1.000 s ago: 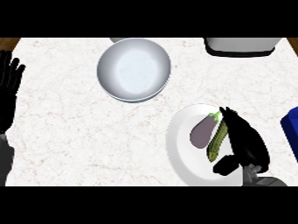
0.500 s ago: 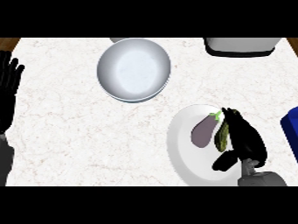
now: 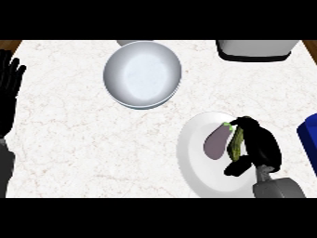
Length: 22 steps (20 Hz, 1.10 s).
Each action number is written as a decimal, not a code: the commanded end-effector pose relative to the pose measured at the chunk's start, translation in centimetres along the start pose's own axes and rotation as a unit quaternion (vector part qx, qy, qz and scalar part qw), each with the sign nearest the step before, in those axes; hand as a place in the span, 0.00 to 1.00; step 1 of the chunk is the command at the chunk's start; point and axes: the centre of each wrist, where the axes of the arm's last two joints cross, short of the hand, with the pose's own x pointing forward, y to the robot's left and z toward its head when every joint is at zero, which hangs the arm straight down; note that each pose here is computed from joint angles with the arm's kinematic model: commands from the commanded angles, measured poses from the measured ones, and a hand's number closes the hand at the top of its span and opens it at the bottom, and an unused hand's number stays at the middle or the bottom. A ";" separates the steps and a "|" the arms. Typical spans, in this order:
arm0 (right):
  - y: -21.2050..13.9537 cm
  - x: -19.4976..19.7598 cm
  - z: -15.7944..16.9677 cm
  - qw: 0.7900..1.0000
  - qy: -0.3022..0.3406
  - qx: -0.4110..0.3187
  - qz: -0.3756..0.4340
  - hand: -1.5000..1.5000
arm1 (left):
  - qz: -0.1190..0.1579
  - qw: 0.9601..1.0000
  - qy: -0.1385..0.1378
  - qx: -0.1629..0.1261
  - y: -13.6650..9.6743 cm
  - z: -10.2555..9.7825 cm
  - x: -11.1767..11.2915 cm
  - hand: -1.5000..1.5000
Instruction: Pick the squash from the plate and place it in the bowl
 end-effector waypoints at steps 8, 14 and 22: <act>0.6 -1.9 1.5 0.999 -0.024 -0.041 0.022 1.00 | -0.003 1.000 -0.003 0.010 0.0 -0.2 -0.9 0.50; 0.8 -6.0 8.0 0.976 0.215 -0.009 0.029 1.00 | -0.008 1.000 0.009 0.022 2.8 1.5 0.3 0.50; -6.8 -2.1 17.2 0.960 0.243 -0.138 0.028 1.00 | -0.006 1.000 0.002 0.009 0.6 2.1 -1.5 0.50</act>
